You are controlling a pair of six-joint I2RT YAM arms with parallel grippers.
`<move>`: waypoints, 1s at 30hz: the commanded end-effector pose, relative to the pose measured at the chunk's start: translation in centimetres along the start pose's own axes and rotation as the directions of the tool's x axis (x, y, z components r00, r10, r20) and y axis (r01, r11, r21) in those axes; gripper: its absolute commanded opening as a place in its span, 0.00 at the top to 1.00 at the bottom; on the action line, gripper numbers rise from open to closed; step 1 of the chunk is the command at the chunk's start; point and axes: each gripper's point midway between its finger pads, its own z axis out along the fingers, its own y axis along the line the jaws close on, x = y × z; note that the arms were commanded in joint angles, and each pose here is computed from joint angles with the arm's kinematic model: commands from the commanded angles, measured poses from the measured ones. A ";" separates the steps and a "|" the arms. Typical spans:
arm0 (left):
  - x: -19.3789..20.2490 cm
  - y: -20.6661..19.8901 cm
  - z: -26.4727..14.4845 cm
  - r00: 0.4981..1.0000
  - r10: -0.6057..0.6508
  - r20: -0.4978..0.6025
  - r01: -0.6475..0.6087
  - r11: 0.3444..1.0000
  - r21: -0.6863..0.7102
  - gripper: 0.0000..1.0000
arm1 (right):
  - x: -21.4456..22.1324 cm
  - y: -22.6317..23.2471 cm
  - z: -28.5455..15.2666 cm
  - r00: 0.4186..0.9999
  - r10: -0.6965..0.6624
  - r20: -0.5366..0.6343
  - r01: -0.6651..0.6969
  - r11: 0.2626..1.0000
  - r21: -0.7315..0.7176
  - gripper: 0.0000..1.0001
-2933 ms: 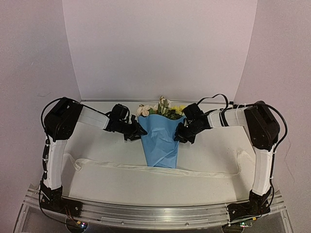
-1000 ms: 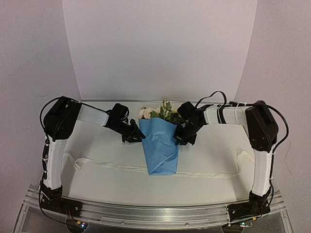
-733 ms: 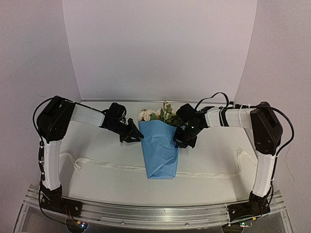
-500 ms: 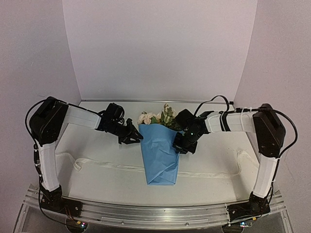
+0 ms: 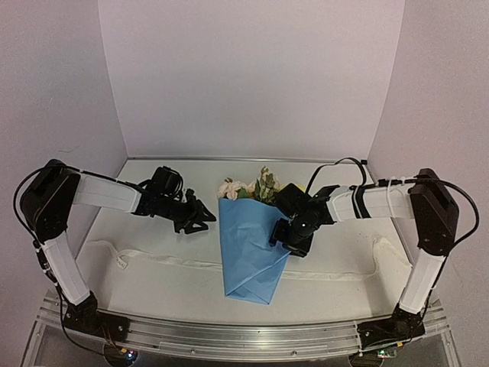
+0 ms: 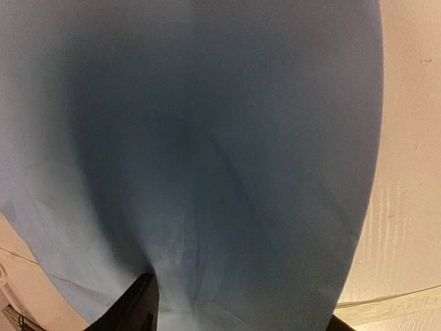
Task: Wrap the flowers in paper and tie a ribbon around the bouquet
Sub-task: Move the folded bouquet to the ribbon, then pick up the ribbon at the center of the board.
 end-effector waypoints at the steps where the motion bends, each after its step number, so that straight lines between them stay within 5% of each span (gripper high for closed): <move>1: -2.6 -1.0 -3.9 0.982 -0.014 0.187 0.014 1.000 0.001 0.56 | -2.3 -0.6 -4.4 0.993 -0.038 0.116 0.039 0.999 -0.009 0.21; 5: -3.3 0.9 -7.4 0.957 -0.045 0.287 0.065 0.996 -0.060 0.49 | -3.0 -5.4 -6.3 0.988 -0.022 0.154 0.011 0.997 0.071 0.09; 10: -2.8 3.5 -11.0 0.926 -0.066 0.370 0.124 0.983 -0.136 0.44 | -2.9 -12.4 -7.4 0.981 0.073 0.179 -0.099 0.986 0.137 0.07; 22: 2.2 10.9 -14.6 0.884 -0.174 0.434 0.321 0.901 -0.292 0.42 | -1.0 -24.8 -9.1 0.926 0.238 0.292 -0.316 0.912 0.260 0.16; 30: 5.3 15.6 -15.7 0.799 -0.341 0.495 0.545 0.757 -0.360 0.38 | -0.8 -27.5 -8.1 0.921 0.294 0.256 -0.368 0.873 0.320 0.20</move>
